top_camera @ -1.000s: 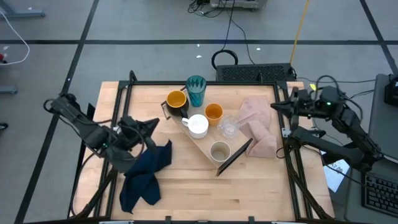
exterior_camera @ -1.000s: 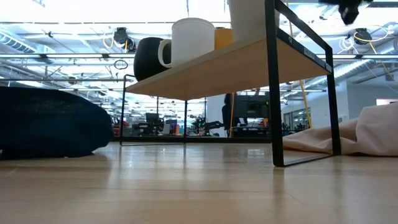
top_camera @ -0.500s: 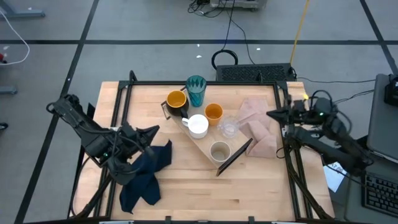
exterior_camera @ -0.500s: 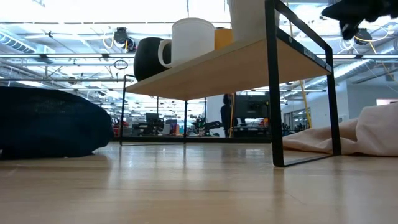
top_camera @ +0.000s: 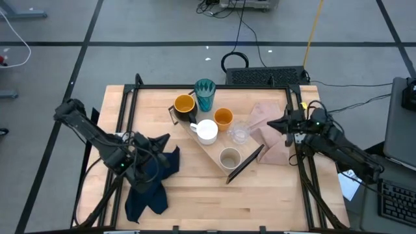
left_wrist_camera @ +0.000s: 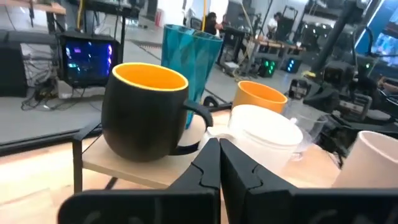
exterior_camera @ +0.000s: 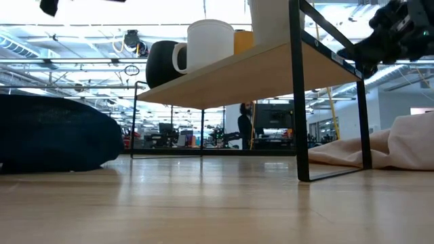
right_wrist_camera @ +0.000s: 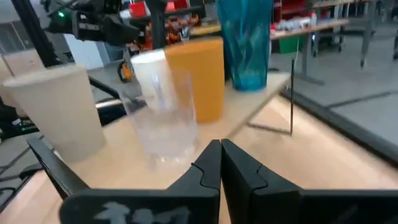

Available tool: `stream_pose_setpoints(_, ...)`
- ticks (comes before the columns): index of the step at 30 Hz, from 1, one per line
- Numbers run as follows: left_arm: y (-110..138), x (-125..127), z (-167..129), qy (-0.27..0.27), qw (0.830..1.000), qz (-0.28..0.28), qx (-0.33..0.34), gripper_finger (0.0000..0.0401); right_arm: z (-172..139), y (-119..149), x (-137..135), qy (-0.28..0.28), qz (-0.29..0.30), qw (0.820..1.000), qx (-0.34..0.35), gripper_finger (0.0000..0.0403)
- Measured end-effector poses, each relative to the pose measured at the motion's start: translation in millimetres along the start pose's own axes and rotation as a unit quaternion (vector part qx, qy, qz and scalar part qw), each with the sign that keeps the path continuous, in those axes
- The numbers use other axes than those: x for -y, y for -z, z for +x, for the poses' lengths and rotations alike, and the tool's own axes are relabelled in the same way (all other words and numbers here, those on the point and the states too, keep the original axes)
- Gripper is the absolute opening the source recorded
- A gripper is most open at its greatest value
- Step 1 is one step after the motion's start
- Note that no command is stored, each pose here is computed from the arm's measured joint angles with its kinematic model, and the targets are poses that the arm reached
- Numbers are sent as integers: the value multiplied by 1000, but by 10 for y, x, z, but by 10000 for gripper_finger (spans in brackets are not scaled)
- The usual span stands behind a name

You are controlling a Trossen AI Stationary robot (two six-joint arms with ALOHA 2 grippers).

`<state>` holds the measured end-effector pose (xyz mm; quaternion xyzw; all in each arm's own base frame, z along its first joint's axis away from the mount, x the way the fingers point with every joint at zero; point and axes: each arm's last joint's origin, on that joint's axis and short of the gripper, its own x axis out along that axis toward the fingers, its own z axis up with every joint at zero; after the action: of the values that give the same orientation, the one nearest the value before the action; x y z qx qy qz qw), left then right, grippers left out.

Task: Stack small to large cups/mugs on shelf
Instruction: Return to Home Position

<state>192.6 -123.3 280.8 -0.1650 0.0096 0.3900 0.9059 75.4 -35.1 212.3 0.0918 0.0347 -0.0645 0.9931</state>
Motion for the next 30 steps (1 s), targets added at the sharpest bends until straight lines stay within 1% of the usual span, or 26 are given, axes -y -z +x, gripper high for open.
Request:
stream_pose_setpoints(3, 154, -35, 35, -2, 1000, -15, 17, 1, 33, 106, 35, 9, 14, 1000, -17, 0)
stream_pose_setpoints(6, 279, -79, 92, -3, 1000, -20, 5, 1, 48, 151, 61, 29, 24, 999, -20, 0)
stream_pose_setpoints(10, 363, -122, 166, -10, 1000, -11, 4, 2, 69, 197, 97, 60, 14, 998, -12, 0)
stream_pose_setpoints(13, 402, -172, 222, -22, 1000, 4, 5, 2, 99, 291, 145, 92, 7, 996, -16, 0)
stream_pose_setpoints(19, 512, -294, 303, -41, 999, 31, 2, 2, 162, 453, 199, 90, 27, 996, -3, 0)
stream_pose_setpoints(24, 716, -427, 324, -27, 996, 66, -45, 2, 174, 493, 212, 91, 9, 996, -2, 0)
stream_pose_setpoints(27, 828, -484, 374, -14, 996, 65, -63, 2, 178, 504, 216, 92, 8, 996, -7, 0)
stream_pose_setpoints(30, 884, -488, 450, 12, 997, 50, -63, 2, 181, 509, 218, 93, 18, 995, -9, 0)
